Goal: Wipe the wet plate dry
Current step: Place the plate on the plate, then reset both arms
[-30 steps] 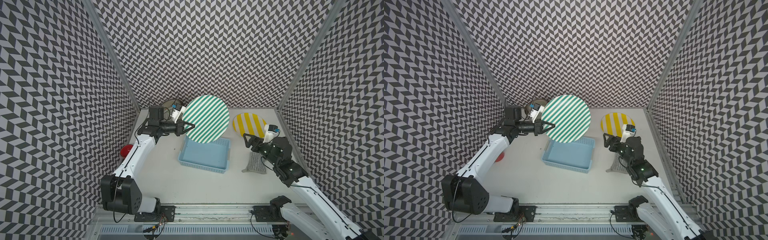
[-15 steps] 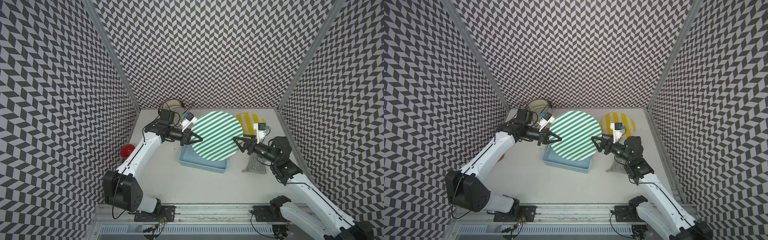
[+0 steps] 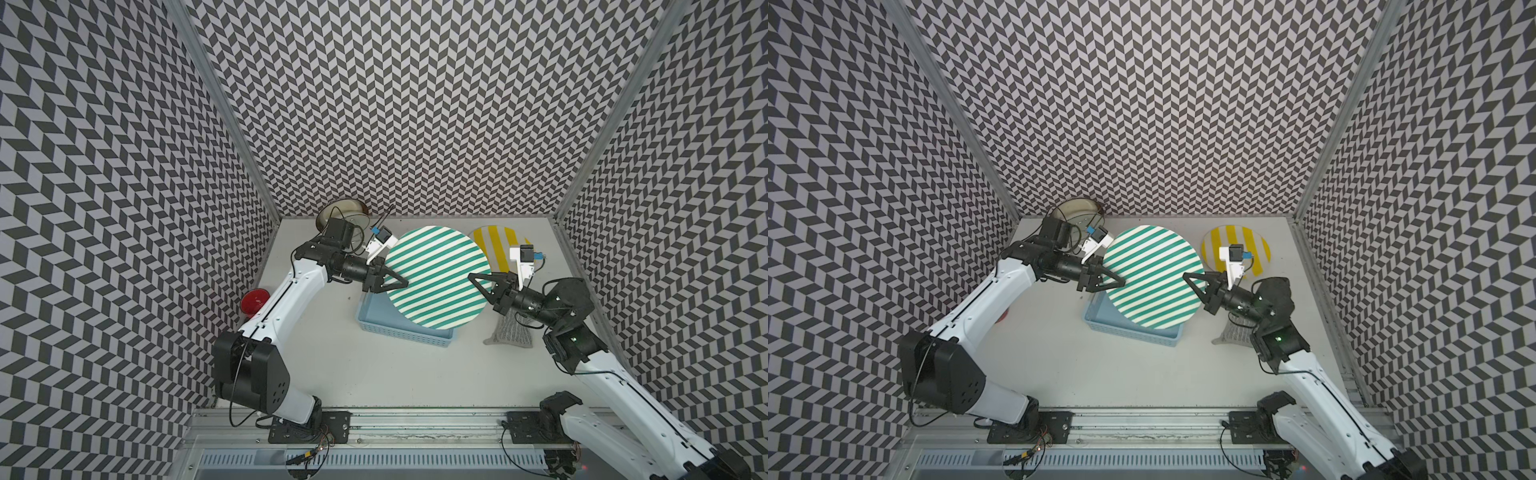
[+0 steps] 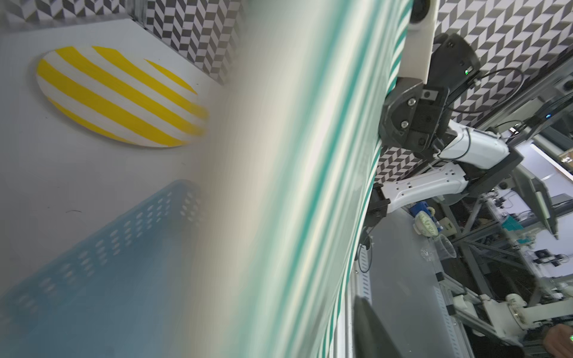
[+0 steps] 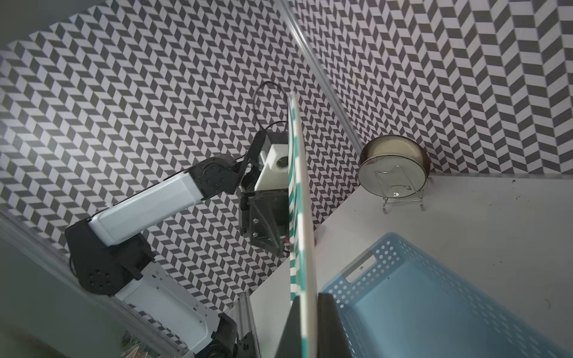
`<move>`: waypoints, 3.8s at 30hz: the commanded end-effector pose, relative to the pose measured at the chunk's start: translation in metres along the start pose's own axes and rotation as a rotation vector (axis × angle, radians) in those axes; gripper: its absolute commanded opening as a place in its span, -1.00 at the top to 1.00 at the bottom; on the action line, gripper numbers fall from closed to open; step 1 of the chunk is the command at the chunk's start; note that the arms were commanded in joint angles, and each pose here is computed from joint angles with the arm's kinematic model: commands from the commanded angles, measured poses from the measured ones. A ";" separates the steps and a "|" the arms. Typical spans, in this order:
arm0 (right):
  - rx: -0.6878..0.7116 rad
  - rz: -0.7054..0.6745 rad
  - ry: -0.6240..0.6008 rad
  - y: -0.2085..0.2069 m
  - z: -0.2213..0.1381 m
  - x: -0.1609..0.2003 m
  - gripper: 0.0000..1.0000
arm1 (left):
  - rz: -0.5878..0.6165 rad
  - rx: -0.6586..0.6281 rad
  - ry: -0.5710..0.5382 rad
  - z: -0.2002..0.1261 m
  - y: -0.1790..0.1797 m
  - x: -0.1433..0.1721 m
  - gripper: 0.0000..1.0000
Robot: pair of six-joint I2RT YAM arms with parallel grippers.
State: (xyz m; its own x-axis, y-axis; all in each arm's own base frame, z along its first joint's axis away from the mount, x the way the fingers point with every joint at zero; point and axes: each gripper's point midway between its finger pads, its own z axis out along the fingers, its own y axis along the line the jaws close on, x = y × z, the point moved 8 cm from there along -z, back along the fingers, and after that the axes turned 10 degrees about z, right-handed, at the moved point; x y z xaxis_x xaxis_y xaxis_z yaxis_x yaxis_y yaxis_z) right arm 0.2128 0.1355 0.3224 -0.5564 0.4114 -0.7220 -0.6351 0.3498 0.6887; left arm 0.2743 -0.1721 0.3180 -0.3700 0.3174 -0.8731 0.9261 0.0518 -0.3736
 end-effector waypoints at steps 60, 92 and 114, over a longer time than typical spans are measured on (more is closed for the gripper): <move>0.871 0.767 -0.407 -0.368 -0.071 -0.061 0.33 | -0.068 -0.953 0.103 -0.100 0.073 0.079 -1.00; 1.129 0.515 -0.427 -0.278 -0.097 -0.098 -0.78 | -0.086 -1.093 0.106 -0.111 0.083 0.084 -1.00; 0.948 -0.246 -0.603 -0.115 -0.059 -0.052 -0.99 | 0.208 -1.499 -0.412 -0.119 0.080 0.178 -1.00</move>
State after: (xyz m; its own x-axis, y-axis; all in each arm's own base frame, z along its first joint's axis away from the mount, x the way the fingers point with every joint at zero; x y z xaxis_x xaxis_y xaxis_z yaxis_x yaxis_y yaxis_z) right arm 0.2884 0.0305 0.2630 -0.0959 0.5271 -0.8444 0.1141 0.8485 0.5167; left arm 0.2879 -0.0019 0.1276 -0.2673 0.2114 -0.9402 0.1766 0.9699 0.1678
